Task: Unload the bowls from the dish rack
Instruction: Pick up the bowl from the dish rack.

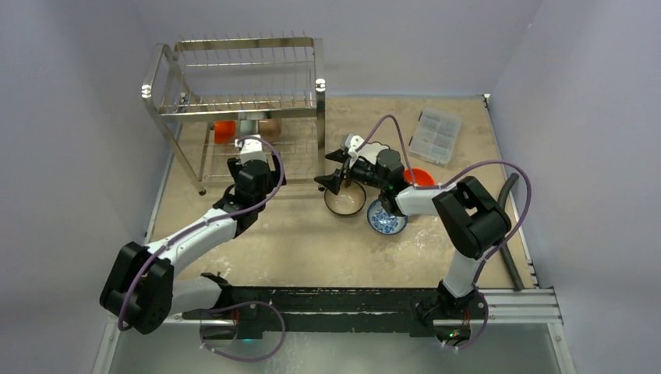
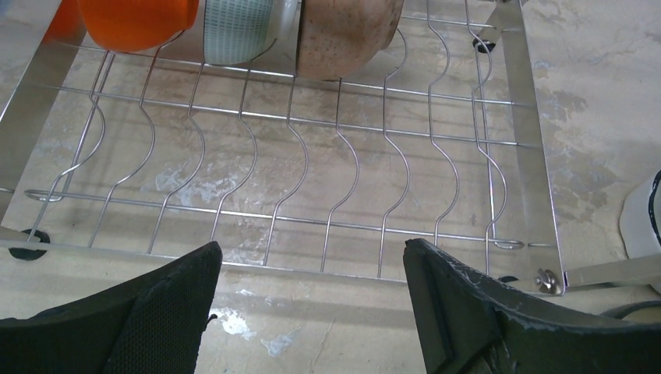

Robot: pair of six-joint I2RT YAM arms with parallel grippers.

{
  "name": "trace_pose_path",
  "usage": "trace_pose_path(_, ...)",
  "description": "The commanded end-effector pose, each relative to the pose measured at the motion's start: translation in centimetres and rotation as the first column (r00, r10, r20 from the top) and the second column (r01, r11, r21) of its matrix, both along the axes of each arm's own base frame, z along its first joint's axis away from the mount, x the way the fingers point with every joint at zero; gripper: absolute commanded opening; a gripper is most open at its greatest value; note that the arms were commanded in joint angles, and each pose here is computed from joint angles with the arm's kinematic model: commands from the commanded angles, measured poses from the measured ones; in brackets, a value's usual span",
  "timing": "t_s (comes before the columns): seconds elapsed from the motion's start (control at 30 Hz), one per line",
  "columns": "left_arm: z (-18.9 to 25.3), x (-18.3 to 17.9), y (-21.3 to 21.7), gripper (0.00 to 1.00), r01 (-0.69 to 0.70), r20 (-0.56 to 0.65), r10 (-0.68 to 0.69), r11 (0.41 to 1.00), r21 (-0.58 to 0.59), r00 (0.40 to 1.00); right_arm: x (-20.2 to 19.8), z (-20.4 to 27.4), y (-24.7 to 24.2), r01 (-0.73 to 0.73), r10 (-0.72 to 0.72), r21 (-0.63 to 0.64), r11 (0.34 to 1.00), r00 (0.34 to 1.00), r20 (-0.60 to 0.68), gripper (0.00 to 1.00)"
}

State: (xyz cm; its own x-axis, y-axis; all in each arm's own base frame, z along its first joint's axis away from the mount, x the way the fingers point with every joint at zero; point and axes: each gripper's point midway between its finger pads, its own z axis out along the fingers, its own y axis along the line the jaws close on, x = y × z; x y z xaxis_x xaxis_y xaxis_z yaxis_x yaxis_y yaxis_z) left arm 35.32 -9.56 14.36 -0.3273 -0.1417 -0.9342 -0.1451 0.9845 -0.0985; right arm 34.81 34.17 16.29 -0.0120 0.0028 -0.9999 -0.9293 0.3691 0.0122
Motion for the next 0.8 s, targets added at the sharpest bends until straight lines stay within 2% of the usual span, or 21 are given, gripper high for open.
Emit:
trace_pose_path(0.0, 3.3, 2.3, 0.0, 0.85, -0.031, 0.102, 0.031, 1.000, 0.003, 0.994, 1.1, 3.7, 0.6, -0.034, 0.027, 0.038, 0.999, 0.987, 0.159, 0.82)
trace_pose_path(0.2, 2.7, 4.0, 0.0, 0.85, -0.066, 0.102, 0.063, 0.997, 0.035, 0.993, 3.1, 4.7, -0.2, 0.082, -0.102, 0.113, 0.990, 0.978, 0.180, 0.81)
trace_pose_path(0.37, 2.4, 5.2, 0.0, 0.85, -0.080, 0.104, 0.075, 0.996, 0.045, 0.992, 4.0, 5.1, -0.5, 0.202, -0.229, 0.184, 0.962, 0.963, 0.143, 0.81)
trace_pose_path(0.5, 2.3, 5.8, 0.2, 0.85, -0.089, 0.113, 0.083, 0.995, 0.045, 0.990, 4.6, 5.7, -0.9, 0.376, -0.411, 0.229, 0.898, 0.902, 0.133, 0.81)
trace_pose_path(0.77, 1.7, 6.9, 0.4, 0.85, -0.090, 0.109, 0.083, 0.994, 0.061, 0.991, 5.8, 5.4, -1.3, 0.548, -0.574, 0.272, 0.791, 0.819, 0.019, 0.78)
